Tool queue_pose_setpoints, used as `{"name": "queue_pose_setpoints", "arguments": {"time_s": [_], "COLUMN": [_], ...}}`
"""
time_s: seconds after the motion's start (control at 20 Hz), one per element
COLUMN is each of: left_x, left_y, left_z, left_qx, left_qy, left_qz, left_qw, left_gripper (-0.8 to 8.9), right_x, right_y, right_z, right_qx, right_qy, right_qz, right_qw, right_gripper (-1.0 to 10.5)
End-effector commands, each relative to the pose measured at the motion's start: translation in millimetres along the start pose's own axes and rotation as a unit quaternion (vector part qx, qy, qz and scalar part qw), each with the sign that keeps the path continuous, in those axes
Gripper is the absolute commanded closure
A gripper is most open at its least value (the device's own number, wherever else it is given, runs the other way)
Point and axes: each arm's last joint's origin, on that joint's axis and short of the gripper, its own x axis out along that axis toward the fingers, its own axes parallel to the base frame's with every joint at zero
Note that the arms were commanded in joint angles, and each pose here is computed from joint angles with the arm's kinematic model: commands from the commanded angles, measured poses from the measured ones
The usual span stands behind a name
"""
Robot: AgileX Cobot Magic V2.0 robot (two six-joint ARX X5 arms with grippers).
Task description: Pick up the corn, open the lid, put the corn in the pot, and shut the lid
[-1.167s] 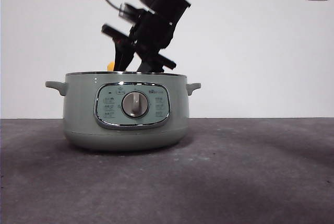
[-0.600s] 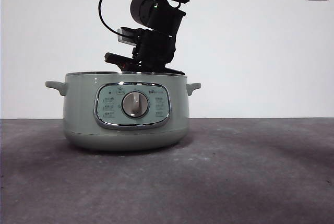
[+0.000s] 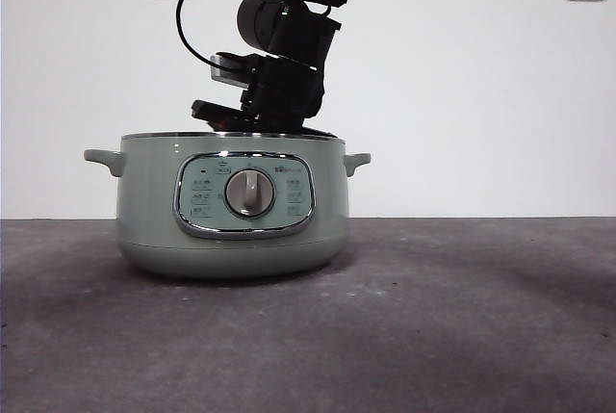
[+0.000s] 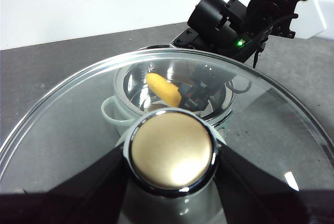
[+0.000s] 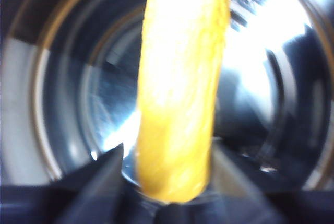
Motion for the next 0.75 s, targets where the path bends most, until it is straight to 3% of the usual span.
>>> {"name": "queue_pose_setpoints", "arguments": {"time_s": [0.05,0.2,0.35,0.55,0.75], "left_x": [-4.3,-2.8,1.7,12.3,38.5], "left_y": [-1.6,-1.2,0.2,3.4,9.4], "left_z": [6.0,6.3,7.9,12.7,24.0], "left_qx": [0.012,0.012,0.010,0.010,0.016], "left_qy": [-0.030,-0.028,-0.023,-0.020,-0.019], "left_qz": [-0.005,-0.005,-0.005,-0.005,-0.013], "left_qw": [0.999,1.000,1.000,1.000,1.000], "left_gripper": [8.22,8.22,8.22,8.22,8.22], "right_x": [20.2,13.8,-24.1,-119.8,-223.2], "right_y": [-2.5,-1.8,0.8,10.2,21.5], "right_z": [-7.8,-8.4,2.8,21.0,7.7], "right_qx": [0.007,0.007,0.000,-0.008,-0.010], "right_qy": [0.033,0.038,-0.012,-0.127,-0.201], "right_qz": [0.000,0.000,-0.027,-0.046,-0.068], "right_qw": [0.999,0.999,1.000,0.991,0.977], "right_gripper": [5.1,5.1,5.1,5.1,5.1]}}
